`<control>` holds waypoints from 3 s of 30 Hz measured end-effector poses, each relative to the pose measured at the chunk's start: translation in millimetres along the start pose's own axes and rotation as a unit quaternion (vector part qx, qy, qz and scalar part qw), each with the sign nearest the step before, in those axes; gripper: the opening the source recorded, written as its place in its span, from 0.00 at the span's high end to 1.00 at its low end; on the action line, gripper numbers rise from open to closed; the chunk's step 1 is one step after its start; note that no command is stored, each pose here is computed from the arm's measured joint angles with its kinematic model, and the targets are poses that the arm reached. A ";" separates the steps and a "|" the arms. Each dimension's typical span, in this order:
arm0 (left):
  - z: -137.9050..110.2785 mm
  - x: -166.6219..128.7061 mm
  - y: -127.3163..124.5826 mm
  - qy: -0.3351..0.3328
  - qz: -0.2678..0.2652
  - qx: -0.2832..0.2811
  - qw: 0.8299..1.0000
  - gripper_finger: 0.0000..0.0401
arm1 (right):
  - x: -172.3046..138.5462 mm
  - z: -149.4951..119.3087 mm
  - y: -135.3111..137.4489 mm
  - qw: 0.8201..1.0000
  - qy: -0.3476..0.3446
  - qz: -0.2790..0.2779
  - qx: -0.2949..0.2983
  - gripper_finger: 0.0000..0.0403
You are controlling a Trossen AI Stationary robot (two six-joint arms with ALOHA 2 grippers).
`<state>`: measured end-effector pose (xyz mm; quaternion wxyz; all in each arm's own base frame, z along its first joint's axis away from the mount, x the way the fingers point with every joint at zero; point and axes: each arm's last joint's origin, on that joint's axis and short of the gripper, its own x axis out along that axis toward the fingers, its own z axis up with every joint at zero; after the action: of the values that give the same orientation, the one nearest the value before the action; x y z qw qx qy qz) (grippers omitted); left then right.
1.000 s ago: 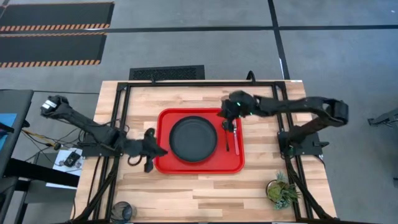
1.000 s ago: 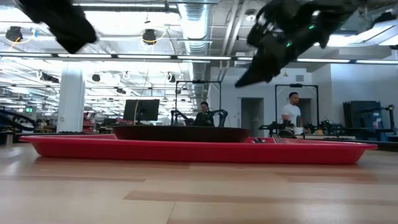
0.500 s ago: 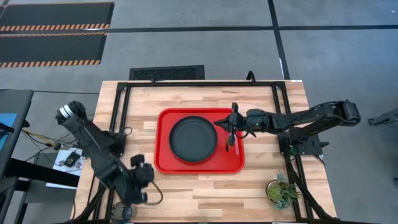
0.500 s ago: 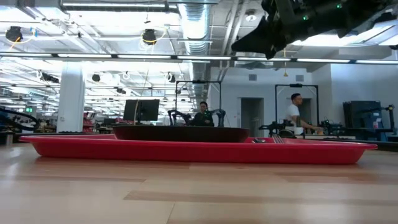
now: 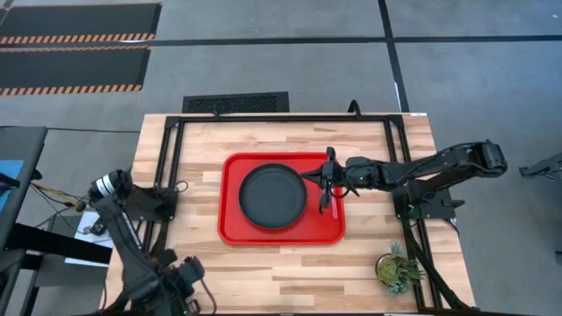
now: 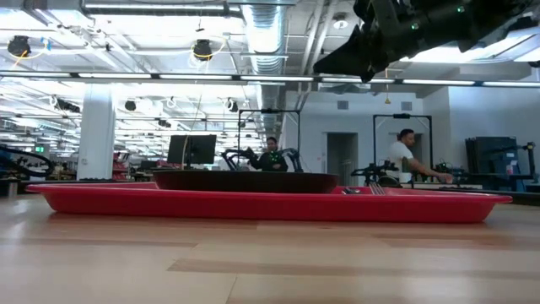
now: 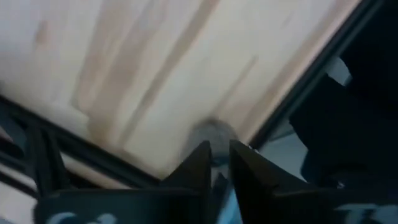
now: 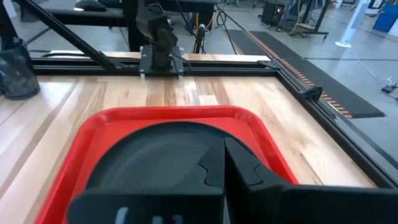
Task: Pick and place plate/cup/fork/spoon on tray
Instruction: Put the blue glass on the red tray to the top left of the black plate
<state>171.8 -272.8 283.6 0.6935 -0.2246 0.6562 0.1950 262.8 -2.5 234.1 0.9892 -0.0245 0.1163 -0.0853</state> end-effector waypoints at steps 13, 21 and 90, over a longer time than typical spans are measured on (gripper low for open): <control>-23.0 -4.5 -4.9 0.014 -0.022 -0.019 0.999 0.70 | 0.0 -0.3 0.0 1.000 0.002 0.000 0.000 0.96; -29.6 6.1 -13.2 0.046 -0.017 -0.022 0.999 0.61 | 0.0 -0.4 0.0 1.000 0.002 0.000 0.000 0.96; 61.7 38.0 82.5 -0.076 0.049 0.121 0.989 1.00 | 0.1 -1.7 0.1 1.000 0.008 0.001 -0.001 0.96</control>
<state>178.3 -170.7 243.4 0.7529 -0.0910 0.6306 0.1649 262.5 -2.5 232.5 0.9883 -0.0248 0.1246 -0.0844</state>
